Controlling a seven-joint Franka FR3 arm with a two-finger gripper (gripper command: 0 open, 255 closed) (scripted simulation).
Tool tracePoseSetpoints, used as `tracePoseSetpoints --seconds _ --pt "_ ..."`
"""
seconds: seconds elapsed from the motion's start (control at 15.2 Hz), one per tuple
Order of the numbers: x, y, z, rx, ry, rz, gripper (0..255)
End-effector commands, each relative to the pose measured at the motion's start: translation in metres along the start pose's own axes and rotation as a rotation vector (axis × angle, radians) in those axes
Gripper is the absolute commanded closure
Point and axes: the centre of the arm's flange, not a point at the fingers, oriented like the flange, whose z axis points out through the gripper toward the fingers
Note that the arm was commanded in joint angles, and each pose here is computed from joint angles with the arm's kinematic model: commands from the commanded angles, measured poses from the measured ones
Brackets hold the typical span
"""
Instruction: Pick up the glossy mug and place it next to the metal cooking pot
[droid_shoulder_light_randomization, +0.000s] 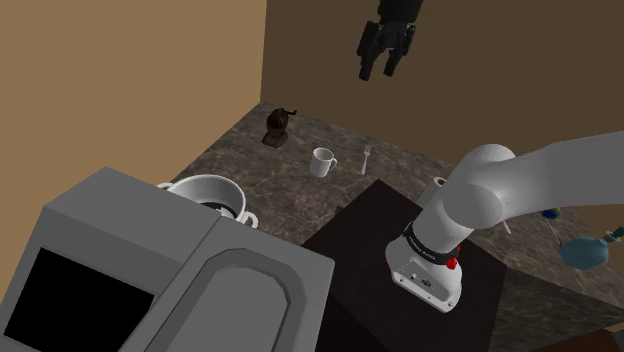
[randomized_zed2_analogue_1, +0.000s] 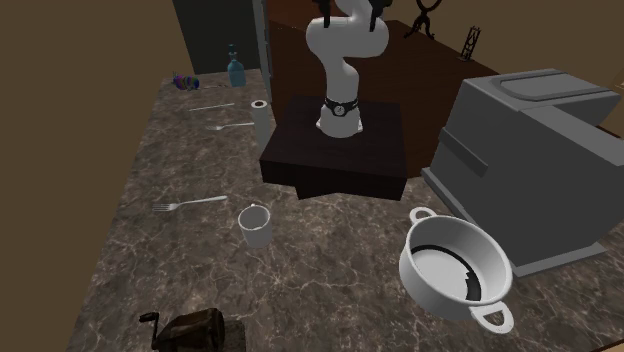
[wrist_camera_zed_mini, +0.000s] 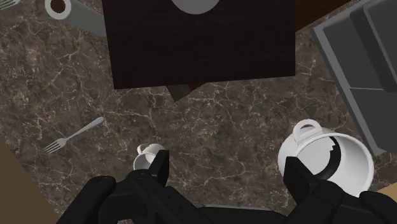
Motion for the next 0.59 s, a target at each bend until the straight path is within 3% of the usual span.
tracePoseSetpoints --seconds 0.0,0.53 --pt "0.000 0.000 0.000 0.000 0.000 0.000 0" --pt "0.040 0.028 0.091 -0.015 0.024 -0.022 0"
